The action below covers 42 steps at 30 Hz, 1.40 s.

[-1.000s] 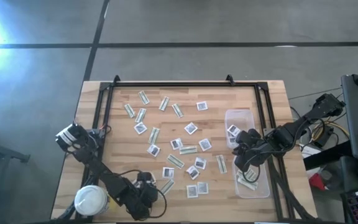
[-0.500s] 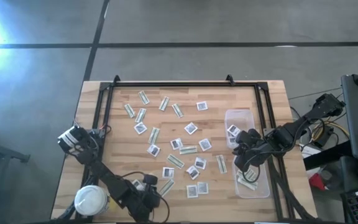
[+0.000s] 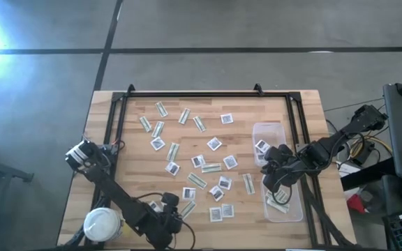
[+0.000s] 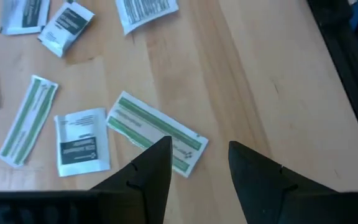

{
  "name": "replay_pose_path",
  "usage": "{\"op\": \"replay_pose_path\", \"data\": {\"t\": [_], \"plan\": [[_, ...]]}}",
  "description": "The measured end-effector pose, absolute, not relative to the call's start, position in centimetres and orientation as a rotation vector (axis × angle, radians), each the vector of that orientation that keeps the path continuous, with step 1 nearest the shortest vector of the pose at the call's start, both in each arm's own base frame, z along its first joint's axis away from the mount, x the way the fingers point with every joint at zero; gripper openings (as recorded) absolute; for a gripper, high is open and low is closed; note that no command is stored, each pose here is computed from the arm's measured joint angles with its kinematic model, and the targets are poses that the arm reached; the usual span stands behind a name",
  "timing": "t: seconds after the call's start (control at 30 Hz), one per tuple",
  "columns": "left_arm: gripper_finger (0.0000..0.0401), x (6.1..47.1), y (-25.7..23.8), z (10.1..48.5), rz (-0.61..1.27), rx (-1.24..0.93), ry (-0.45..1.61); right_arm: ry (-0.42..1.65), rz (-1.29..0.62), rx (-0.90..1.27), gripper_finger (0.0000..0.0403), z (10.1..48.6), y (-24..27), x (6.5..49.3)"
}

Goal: Pick & Place First Aid Supplies
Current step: Put the bandage pack into the bottom bin

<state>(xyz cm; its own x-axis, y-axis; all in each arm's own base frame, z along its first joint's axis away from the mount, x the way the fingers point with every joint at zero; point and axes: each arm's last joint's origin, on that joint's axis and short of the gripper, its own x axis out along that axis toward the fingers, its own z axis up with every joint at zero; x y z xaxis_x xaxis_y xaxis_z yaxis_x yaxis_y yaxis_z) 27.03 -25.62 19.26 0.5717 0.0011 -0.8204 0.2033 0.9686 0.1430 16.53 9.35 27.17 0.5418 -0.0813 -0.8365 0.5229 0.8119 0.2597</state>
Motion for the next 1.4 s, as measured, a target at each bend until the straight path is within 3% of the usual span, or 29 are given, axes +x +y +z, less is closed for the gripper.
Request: {"op": "replay_pose_path", "data": {"t": [0.57, 1.4], "plan": [[0.0170, 27.6, -25.2, 15.3, -0.153, 0.381, 1.023, 0.934, -0.377, 0.528, 0.0073, 27.1, 9.4, 16.6], [0.0170, 28.6, -22.6, 13.7, -0.158, 0.319, 1.141, 0.948, -0.392, 0.508, 0.0071, 26.0, 9.3, 16.4]]}}
